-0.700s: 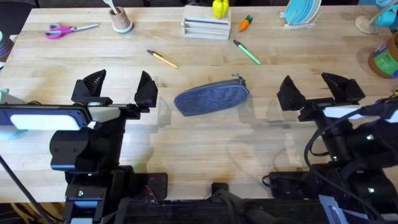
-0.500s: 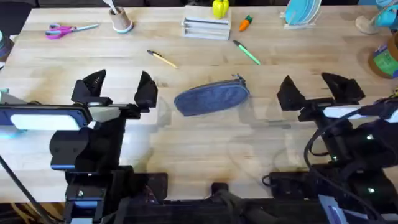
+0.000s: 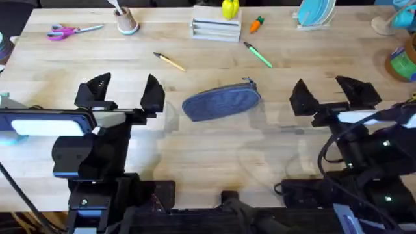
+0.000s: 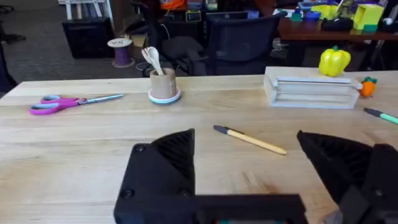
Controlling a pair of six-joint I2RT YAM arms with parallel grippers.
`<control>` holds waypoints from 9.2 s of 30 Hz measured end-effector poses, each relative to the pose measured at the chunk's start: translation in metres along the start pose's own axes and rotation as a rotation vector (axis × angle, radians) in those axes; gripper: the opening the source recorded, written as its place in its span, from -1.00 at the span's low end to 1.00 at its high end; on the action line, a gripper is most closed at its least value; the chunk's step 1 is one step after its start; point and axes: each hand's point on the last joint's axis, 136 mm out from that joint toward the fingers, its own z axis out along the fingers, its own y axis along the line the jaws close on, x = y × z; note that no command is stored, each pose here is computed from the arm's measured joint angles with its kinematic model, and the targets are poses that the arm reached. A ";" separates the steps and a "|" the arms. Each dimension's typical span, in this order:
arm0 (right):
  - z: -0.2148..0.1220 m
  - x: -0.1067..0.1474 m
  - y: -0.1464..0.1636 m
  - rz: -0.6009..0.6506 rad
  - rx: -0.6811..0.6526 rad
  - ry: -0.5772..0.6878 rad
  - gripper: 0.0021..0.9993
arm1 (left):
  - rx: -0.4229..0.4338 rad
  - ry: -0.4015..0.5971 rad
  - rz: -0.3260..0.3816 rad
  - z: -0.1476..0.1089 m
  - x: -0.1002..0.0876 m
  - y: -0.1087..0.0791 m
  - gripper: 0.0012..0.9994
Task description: Unzip the bag, pick up the pens from the table one at a time and place them inside, then zip the bag closed.
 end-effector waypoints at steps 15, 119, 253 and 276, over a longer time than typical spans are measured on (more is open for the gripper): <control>-0.020 0.000 0.007 0.024 -0.035 0.200 0.99 | 0.076 0.132 -0.004 -0.012 -0.002 -0.013 0.99; 0.004 -0.126 0.021 0.073 -0.113 0.747 1.00 | 1.446 0.666 0.372 0.012 0.075 -0.132 0.99; 0.093 0.058 0.154 0.251 -0.594 1.334 -0.51 | 1.447 0.646 0.379 0.015 0.075 -0.134 -0.92; 0.092 0.041 0.157 0.266 -0.612 1.336 -0.94 | 1.447 0.645 0.380 0.015 0.075 -0.134 -0.92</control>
